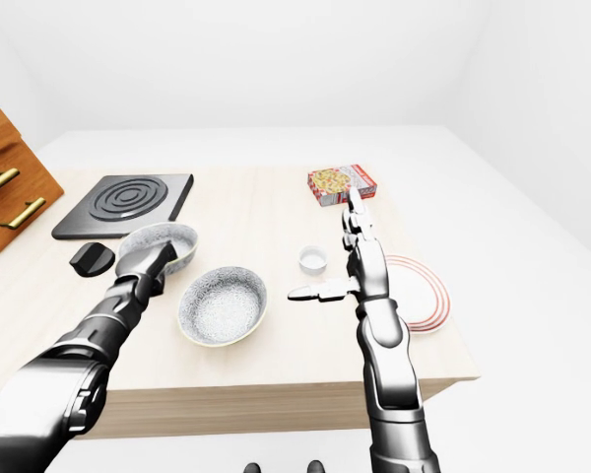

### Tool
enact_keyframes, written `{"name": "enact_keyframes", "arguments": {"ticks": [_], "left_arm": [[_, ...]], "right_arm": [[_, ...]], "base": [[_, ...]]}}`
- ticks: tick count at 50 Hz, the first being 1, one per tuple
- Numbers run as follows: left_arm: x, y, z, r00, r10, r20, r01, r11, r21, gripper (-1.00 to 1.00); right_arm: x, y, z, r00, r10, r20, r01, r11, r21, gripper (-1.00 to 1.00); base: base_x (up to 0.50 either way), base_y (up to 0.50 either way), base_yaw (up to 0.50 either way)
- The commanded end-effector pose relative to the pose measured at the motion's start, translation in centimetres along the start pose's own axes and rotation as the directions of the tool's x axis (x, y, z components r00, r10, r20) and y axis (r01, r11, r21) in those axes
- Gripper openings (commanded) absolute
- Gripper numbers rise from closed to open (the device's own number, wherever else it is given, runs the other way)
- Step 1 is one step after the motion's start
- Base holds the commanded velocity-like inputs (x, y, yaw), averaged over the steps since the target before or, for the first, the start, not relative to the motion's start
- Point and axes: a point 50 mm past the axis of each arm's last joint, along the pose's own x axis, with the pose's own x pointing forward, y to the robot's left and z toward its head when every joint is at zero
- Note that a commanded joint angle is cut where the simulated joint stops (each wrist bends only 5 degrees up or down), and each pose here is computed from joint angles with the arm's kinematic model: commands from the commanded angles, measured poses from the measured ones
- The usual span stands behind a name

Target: Pick the akita bowl from table center and place it on the plate.

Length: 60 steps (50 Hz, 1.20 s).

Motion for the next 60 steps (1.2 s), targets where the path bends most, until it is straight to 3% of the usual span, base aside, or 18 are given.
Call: {"name": "enact_keyframes", "arguments": {"ticks": [1,9,17,21,22,27,32,36,42,50,54,60], "left_arm": [[-0.1,-0.5,-0.1,1.0,-0.015,0.003,0.015,1.0,0.028,-1.0],[-0.1,-0.5,0.0,1.0,-0.008,0.015,0.007,0.999,0.034,-1.0],[-0.2,-0.5,0.3,0.996,-0.026,0.083,0.023,0.999,0.028,-1.0],[-0.2,-0.5,0.0,0.998,-0.006,0.066,0.007,1.0,-0.022,-1.0],[0.2,2.0,1.1,0.993,0.009,0.121,-0.004,0.999,-0.037,-1.0],[-0.3,4.4,1.9,0.979,0.064,0.194,-0.055,0.997,-0.054,-1.0],[-2.4,8.5,2.8,0.956,0.152,0.25,-0.136,0.987,-0.079,-1.0],[-3.9,10.2,3.4,0.942,0.171,0.288,-0.153,0.985,-0.082,-1.0],[-5.0,11.0,4.1,0.924,0.178,0.337,-0.162,0.984,-0.075,-1.0],[-7.4,10.9,5.3,0.902,0.171,0.397,-0.158,0.985,-0.066,-1.0],[-7.6,10.9,5.9,0.892,0.164,0.421,-0.148,0.986,-0.072,-1.0],[-8.2,11.0,6.5,0.88,0.17,0.444,-0.153,0.985,-0.073,-1.0]], "right_arm": [[0.0,0.1,-0.1,1.0,0.007,-0.002,-0.007,1.0,0.003,1.0],[-0.2,0.0,0.0,1.0,0.008,0.001,-0.008,1.0,0.002,1.0],[-0.2,-0.1,0.2,1.0,0.005,0.007,-0.005,1.0,0.0,1.0],[-0.1,-0.1,0.3,1.0,0.005,0.011,-0.005,1.0,0.0,1.0],[-0.1,0.0,0.2,1.0,0.007,0.008,-0.007,1.0,0.0,1.0],[0.0,0.0,0.3,1.0,0.005,0.012,-0.005,1.0,-0.002,1.0],[0.1,0.1,0.3,1.0,0.007,0.011,-0.007,1.0,-0.003,1.0],[0.1,0.1,0.4,1.0,0.007,0.017,-0.007,1.0,-0.004,1.0],[0.1,0.2,0.9,0.999,0.011,0.038,-0.011,1.0,-0.01,1.0],[1.6,0.8,4.1,0.981,0.125,0.149,-0.1,0.981,-0.164,1.0],[3.0,1.0,5.8,0.96,0.226,0.168,-0.162,0.931,-0.329,1.0],[5.1,1.1,6.4,0.945,0.308,0.114,-0.229,0.866,-0.444,1.0]], "base": [[0.0,0.0,0.0],[0.0,0.0,0.0],[0.0,0.0,0.0],[0.0,0.0,0.0],[0.0,0.0,0.0],[0.0,0.0,0.0],[0.0,0.0,0.0],[0.0,0.0,0.0],[0.0,0.0,0.0],[0.0,0.0,0.0],[0.0,0.0,0.0],[0.0,0.0,0.0]]}}
